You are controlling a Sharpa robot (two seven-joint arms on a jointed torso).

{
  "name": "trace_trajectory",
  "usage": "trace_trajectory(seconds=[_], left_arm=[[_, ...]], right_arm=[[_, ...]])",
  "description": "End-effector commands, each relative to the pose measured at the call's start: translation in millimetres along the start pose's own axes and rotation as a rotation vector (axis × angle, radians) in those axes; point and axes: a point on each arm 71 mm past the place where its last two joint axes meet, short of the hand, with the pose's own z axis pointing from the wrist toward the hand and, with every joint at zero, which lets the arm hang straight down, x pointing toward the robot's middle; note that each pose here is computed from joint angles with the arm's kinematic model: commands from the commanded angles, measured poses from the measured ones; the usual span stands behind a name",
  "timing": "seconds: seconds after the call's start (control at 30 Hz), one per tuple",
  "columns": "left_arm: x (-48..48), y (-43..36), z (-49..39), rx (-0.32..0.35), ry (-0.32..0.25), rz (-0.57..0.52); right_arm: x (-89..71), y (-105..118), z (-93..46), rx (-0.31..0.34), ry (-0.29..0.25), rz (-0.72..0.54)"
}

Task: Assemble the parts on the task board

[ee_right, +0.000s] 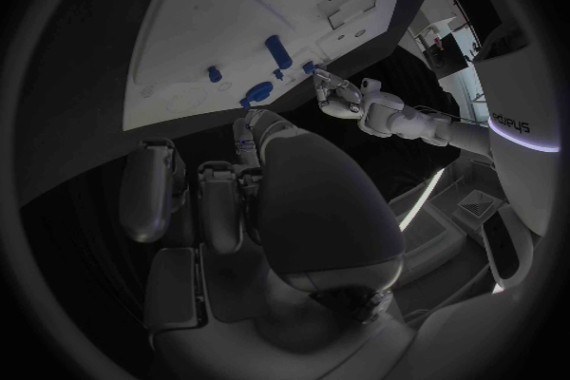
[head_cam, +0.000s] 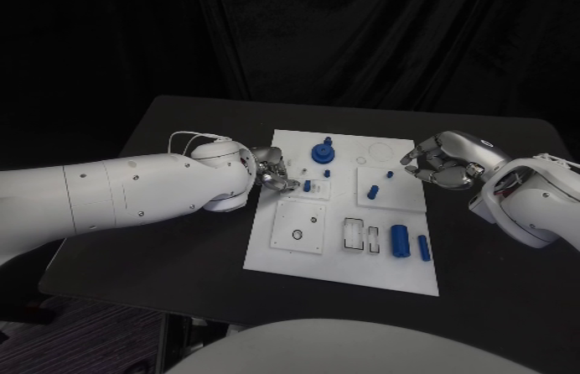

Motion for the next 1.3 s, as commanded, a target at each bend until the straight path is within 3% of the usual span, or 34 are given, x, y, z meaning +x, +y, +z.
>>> trace_trajectory(seconds=[0.03, 0.6, 0.97, 1.3], left_arm=[[2.8, 0.9, 0.8, 0.002, 0.013, 0.001], [0.7, 0.3, 1.8, 0.030, -0.006, -0.007], [-5.0, 1.3, 1.4, 0.079, -0.067, -0.032], [-6.6, 1.8, 0.7, 0.104, -0.082, -0.037]], right_arm=[[1.3, -1.9, -0.5, 0.020, 0.008, 0.000], [1.8, -1.7, -0.3, 0.020, 0.010, 0.000], [1.6, -1.8, -0.8, 0.021, 0.010, 0.000], [1.6, -1.3, -1.1, 0.019, 0.009, 0.001]])
